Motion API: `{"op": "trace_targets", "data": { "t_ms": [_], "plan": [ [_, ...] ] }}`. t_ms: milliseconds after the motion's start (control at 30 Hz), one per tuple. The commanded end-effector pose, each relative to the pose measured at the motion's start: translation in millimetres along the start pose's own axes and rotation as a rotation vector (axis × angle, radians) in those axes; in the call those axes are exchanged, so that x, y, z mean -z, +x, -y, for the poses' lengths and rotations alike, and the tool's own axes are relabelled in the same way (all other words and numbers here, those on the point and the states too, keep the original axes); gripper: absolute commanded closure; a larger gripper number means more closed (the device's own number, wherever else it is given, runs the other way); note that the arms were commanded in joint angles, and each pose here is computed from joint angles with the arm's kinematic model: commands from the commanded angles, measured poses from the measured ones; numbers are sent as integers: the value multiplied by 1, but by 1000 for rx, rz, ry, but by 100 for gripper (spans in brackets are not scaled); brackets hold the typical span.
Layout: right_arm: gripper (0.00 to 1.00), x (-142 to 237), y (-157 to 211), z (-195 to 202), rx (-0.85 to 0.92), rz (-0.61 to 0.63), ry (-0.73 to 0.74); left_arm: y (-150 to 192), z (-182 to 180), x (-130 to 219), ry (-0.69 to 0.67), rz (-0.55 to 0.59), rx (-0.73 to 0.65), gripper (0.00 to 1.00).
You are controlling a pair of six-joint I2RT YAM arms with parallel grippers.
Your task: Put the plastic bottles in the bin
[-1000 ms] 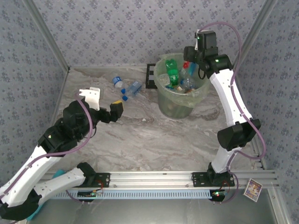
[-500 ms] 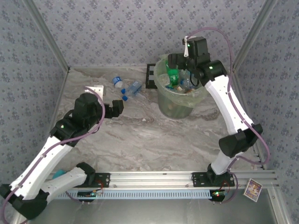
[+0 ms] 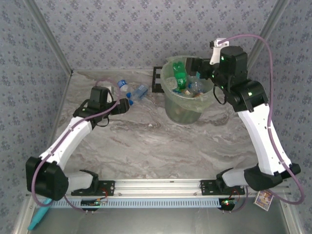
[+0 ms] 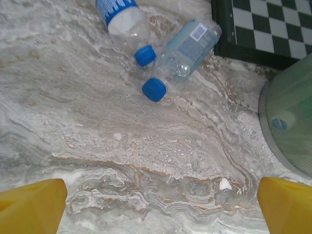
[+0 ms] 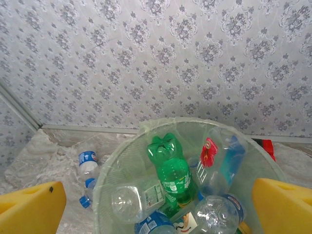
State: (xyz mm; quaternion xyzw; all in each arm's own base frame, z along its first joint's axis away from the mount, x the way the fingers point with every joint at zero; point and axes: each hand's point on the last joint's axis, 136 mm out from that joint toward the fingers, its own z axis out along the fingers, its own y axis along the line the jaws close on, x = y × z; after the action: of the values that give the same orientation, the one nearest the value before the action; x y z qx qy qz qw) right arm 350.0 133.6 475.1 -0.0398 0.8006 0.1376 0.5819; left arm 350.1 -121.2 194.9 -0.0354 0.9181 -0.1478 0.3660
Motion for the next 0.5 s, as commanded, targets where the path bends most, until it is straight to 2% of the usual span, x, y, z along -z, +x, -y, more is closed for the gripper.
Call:
{"op": "trace_targets", "data": {
  "t_ms": [0,467],
  "plan": [
    [0,14,9,2,-19,-20,2,-18,10,-8,47,36,-20,0],
    [0,36,17,5,-41,-26,-4,-10,-7,-67,49,-49,-69,1]
  ]
}}
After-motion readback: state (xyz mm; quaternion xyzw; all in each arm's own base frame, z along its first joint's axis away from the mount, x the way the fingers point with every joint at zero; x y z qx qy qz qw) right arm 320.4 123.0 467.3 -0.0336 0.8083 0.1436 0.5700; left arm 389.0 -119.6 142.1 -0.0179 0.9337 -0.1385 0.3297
